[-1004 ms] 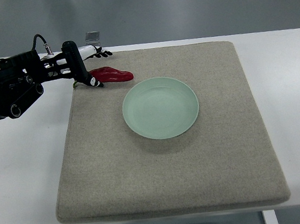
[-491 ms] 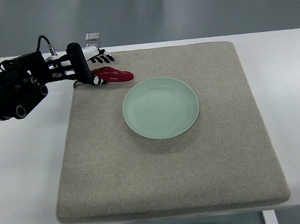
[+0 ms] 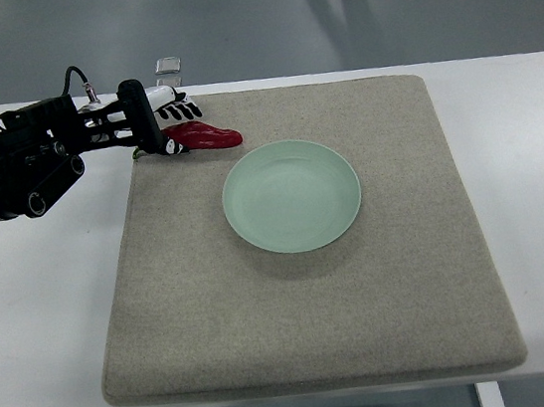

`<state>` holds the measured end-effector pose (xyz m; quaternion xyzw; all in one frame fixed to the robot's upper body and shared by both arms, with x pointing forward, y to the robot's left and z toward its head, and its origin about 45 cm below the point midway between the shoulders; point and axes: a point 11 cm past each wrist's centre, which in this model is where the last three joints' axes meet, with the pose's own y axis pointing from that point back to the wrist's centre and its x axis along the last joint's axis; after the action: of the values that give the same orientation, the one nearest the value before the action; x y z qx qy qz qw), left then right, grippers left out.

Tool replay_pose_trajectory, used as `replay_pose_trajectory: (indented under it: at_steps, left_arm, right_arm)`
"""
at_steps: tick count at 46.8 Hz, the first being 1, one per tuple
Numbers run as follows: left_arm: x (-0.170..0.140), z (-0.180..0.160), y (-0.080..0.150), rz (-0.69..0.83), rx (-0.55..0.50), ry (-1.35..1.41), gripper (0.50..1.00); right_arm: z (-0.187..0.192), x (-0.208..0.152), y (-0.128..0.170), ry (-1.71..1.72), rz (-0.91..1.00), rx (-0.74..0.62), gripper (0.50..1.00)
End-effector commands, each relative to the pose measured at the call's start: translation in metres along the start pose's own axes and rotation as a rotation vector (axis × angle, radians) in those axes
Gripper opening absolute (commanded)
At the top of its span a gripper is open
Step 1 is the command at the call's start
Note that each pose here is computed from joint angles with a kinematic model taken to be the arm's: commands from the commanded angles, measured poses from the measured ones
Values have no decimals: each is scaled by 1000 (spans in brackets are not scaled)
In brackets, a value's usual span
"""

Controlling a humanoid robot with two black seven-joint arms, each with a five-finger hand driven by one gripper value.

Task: Place red pepper on plate with left hand
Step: 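Close the left hand fingers around the red pepper, then lift the red pepper and carry it over the green plate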

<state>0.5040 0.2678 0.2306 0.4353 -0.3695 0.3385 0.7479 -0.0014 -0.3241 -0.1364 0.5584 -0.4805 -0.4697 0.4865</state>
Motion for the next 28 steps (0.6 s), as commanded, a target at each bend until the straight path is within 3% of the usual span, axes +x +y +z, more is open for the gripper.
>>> replay_pose_trajectory:
  at_steps: [1, 16, 22, 28]
  left_arm:
    - [-2, -1, 0, -3, 1, 0, 724]
    - [-1, -5, 1, 1, 16, -21, 696]
    - [-1, -5, 1, 2, 17, -21, 656]
    - [-1, -5, 1, 2, 17, -21, 576]
  right_arm:
    - [0, 0, 0, 0, 0, 0, 932]
    - [0, 0, 0, 0, 0, 0, 932]
    - [0, 0, 0, 0, 0, -1, 932]
    - [0, 0, 0, 0, 0, 0, 932]
